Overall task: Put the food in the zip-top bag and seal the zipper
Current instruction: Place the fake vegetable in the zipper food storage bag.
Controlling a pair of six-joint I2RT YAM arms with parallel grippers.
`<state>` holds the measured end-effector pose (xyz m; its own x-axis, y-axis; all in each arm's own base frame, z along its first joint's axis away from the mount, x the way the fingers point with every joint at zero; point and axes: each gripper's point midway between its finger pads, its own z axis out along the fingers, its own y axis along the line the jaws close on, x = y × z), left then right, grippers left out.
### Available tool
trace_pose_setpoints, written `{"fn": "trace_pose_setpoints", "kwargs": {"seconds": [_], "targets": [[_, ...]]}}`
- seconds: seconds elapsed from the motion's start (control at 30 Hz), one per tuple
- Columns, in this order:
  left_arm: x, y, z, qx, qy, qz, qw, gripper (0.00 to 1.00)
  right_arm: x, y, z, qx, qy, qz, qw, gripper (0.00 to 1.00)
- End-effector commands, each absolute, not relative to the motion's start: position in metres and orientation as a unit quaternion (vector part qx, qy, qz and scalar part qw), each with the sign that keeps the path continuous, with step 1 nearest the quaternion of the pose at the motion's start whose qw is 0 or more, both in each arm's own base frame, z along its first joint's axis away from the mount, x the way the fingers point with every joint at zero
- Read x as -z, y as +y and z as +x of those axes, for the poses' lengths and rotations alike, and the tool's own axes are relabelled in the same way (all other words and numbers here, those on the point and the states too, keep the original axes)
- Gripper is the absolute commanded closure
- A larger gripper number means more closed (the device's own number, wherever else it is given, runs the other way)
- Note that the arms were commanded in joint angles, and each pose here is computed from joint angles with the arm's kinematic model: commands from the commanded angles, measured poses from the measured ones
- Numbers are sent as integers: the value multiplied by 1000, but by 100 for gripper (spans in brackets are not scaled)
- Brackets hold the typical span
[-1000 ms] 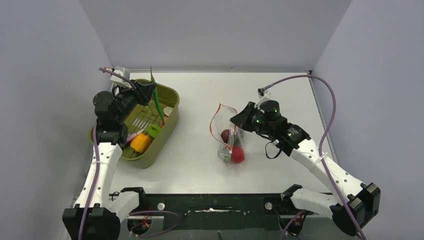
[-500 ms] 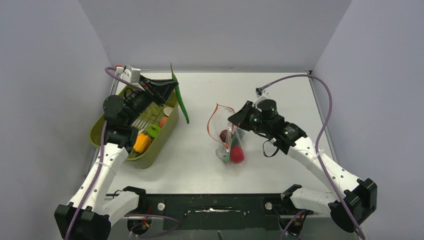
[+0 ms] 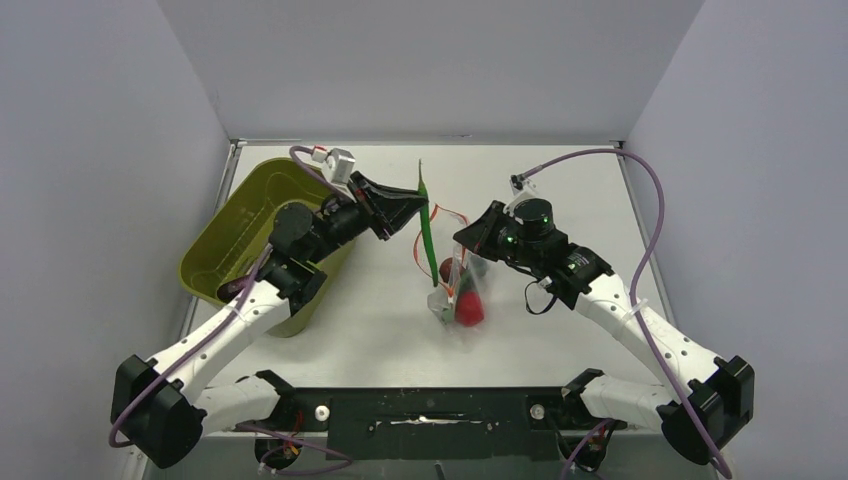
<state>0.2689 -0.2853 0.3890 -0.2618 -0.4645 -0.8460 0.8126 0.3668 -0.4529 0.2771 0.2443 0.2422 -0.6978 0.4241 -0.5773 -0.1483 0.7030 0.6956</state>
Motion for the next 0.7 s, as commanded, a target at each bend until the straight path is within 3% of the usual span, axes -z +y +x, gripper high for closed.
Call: {"fn": "trace_pose_setpoints", "kwargs": {"seconds": [0.0, 0.37, 0.67], "targets": [[-410, -303, 262, 562, 544, 148, 605, 100, -281, 252, 281, -409, 808, 67, 418, 100], [-392, -323, 266, 545, 544, 163, 617, 100, -283, 250, 278, -417, 803, 70, 419, 100], [-427, -318, 263, 553, 511, 156, 639, 100, -279, 249, 276, -417, 805, 72, 416, 100]]}}
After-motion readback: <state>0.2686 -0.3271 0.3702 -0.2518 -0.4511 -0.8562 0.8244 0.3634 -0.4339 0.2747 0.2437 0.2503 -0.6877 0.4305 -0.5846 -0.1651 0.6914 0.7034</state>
